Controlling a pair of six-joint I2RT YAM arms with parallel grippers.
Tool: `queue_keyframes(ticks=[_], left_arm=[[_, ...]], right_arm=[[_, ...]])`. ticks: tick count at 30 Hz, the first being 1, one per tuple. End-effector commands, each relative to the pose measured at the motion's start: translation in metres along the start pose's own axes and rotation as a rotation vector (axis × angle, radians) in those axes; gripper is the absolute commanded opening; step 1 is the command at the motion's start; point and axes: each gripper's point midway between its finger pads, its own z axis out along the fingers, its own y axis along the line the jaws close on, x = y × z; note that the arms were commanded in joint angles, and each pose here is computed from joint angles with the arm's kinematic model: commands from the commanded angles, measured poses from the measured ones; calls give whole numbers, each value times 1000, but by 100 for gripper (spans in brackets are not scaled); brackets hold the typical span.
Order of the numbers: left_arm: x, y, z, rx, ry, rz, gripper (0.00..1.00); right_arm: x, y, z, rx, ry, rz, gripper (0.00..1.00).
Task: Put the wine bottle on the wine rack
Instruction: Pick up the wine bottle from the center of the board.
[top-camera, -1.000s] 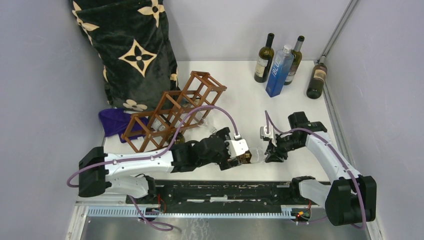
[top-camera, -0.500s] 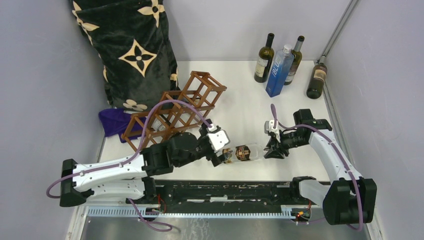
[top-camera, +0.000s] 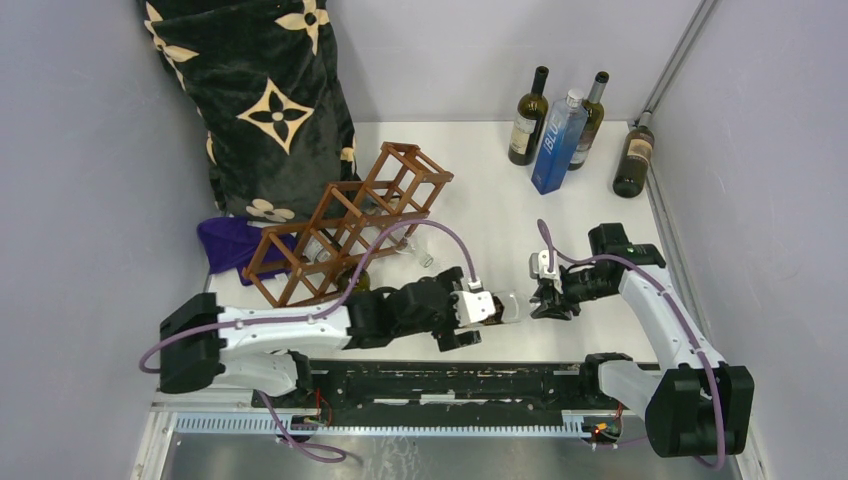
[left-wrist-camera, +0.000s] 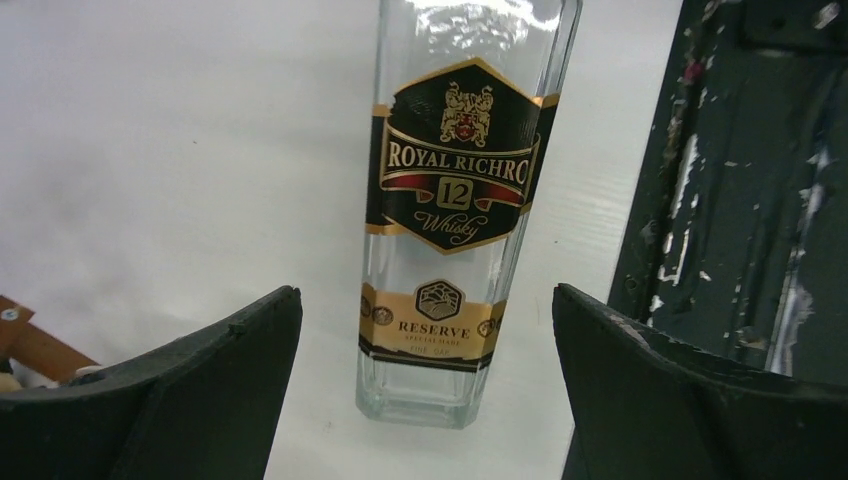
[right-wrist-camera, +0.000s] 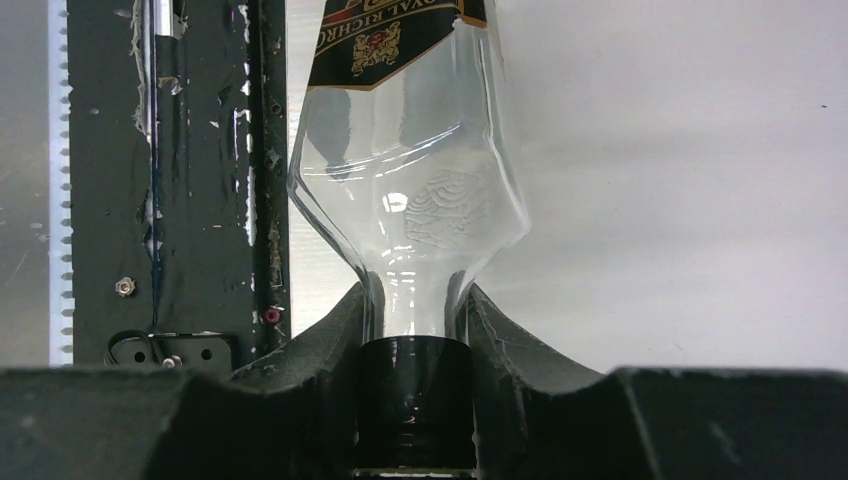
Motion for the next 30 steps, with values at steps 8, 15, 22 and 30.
queue_keyframes(ticks=[8,15,22,30], left_arm=[[1,7,55,-31,31,147,99],[5,0,71,3,58,135,60],[-4,-10,71,75,23,97,2],[-13,-7,71,114,-12,59,2]], right_arm=[[-9,0,2,-9,-50,-75,1],[-4,4,4,-37,-47,-57,4],[-1,6,5,-44,-43,-134,44],[-7,2,11,-24,-89,-204,98]])
